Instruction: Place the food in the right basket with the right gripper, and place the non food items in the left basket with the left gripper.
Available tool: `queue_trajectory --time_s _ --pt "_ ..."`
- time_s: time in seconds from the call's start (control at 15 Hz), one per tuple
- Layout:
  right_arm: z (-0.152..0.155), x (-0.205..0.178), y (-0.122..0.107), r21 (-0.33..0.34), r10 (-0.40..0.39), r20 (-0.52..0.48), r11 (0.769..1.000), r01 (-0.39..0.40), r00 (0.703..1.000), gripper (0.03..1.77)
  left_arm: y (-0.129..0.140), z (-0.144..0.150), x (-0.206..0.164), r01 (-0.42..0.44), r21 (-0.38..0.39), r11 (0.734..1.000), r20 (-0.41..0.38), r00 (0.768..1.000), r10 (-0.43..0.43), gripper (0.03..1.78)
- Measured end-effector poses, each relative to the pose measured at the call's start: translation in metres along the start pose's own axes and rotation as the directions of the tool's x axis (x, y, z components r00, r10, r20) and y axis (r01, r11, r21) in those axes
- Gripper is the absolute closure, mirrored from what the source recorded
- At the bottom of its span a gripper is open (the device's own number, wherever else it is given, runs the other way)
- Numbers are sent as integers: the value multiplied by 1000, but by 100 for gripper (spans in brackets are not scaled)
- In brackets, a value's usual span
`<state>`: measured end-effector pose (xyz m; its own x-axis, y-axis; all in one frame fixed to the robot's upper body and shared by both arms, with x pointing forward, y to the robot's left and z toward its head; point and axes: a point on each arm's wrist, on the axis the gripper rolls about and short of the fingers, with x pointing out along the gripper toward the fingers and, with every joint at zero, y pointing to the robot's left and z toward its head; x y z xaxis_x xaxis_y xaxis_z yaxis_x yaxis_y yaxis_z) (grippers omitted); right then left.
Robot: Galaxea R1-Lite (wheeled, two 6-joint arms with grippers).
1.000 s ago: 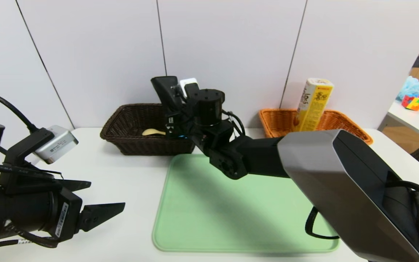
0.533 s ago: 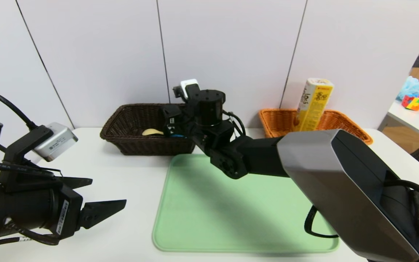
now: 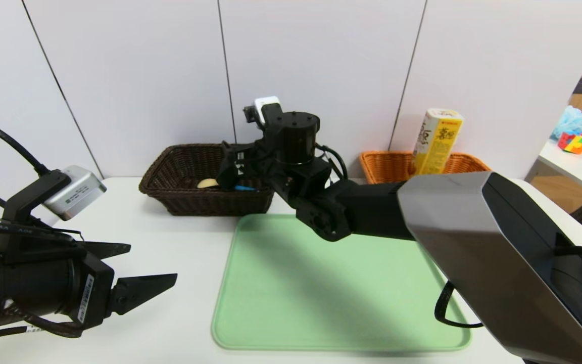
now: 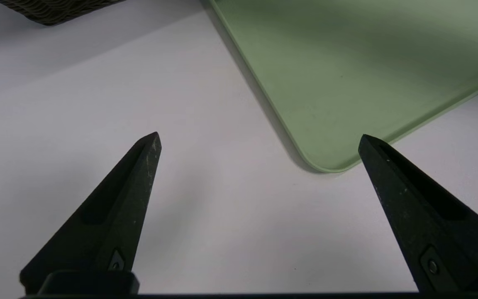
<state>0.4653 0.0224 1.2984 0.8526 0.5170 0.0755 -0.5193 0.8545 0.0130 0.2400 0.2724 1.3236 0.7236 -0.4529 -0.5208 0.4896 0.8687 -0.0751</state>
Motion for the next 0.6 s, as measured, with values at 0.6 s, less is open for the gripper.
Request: queue_trajectory --time_s 0.6 --pt "38 -11 -15 12 -32 46 999 32 998 15 0 2 -2 -5 -4 1000 11 1000 5 12"
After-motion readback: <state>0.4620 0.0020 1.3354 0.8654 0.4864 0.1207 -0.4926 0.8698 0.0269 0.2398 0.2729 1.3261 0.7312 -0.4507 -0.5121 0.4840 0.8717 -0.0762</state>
